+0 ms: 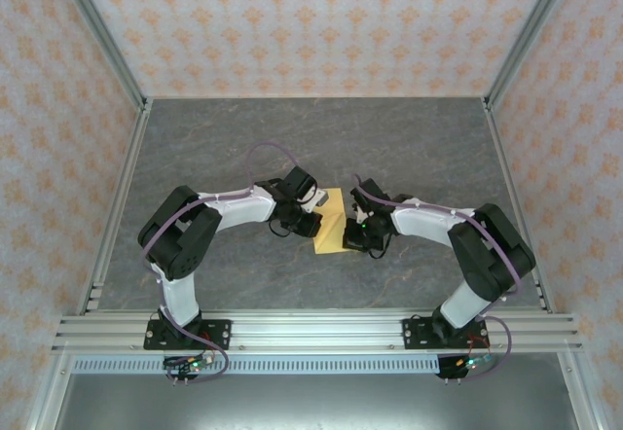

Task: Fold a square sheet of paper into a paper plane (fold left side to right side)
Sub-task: Fold the triangle a second time at the center of the table.

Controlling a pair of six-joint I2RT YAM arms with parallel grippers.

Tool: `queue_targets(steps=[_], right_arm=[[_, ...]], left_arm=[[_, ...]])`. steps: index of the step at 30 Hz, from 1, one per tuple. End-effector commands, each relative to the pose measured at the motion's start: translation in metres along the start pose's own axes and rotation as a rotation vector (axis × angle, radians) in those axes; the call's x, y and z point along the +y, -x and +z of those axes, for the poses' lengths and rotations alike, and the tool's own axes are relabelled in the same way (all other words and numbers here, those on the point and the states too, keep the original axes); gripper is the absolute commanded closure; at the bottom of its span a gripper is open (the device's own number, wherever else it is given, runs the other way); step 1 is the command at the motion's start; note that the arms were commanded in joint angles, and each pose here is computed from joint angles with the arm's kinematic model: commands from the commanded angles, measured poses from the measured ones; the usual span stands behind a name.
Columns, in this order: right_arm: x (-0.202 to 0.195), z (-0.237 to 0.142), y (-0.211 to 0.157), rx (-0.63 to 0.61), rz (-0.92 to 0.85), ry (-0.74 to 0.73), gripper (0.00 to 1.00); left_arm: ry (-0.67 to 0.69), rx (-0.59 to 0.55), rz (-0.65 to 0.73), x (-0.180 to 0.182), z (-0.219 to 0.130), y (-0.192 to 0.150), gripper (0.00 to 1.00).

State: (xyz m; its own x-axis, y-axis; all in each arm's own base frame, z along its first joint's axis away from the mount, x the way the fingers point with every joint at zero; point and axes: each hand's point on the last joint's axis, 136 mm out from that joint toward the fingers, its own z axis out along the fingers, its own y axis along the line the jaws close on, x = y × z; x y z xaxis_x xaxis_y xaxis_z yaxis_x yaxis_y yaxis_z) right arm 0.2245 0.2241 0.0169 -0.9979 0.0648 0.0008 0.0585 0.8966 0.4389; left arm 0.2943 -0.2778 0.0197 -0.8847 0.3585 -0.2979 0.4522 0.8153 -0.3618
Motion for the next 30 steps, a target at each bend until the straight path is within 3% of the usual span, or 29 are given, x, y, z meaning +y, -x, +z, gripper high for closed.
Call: queue_targets(steps=[1,19,30], right_arm=[[-0.019,0.009,-0.011,0.042,0.003,-0.089,0.9],[-0.015,0.009,-0.009,0.039,0.0,-0.074,0.9],[0.038,-0.032,0.033,-0.169,0.021,0.22,0.9]], left_arm=[[0.032,-0.048,0.025,0.003,-0.008,0.015,0.96],[0.033,-0.046,0.024,0.004,-0.007,0.014,0.95],[0.034,-0.032,0.028,0.005,-0.005,0.01,0.96]])
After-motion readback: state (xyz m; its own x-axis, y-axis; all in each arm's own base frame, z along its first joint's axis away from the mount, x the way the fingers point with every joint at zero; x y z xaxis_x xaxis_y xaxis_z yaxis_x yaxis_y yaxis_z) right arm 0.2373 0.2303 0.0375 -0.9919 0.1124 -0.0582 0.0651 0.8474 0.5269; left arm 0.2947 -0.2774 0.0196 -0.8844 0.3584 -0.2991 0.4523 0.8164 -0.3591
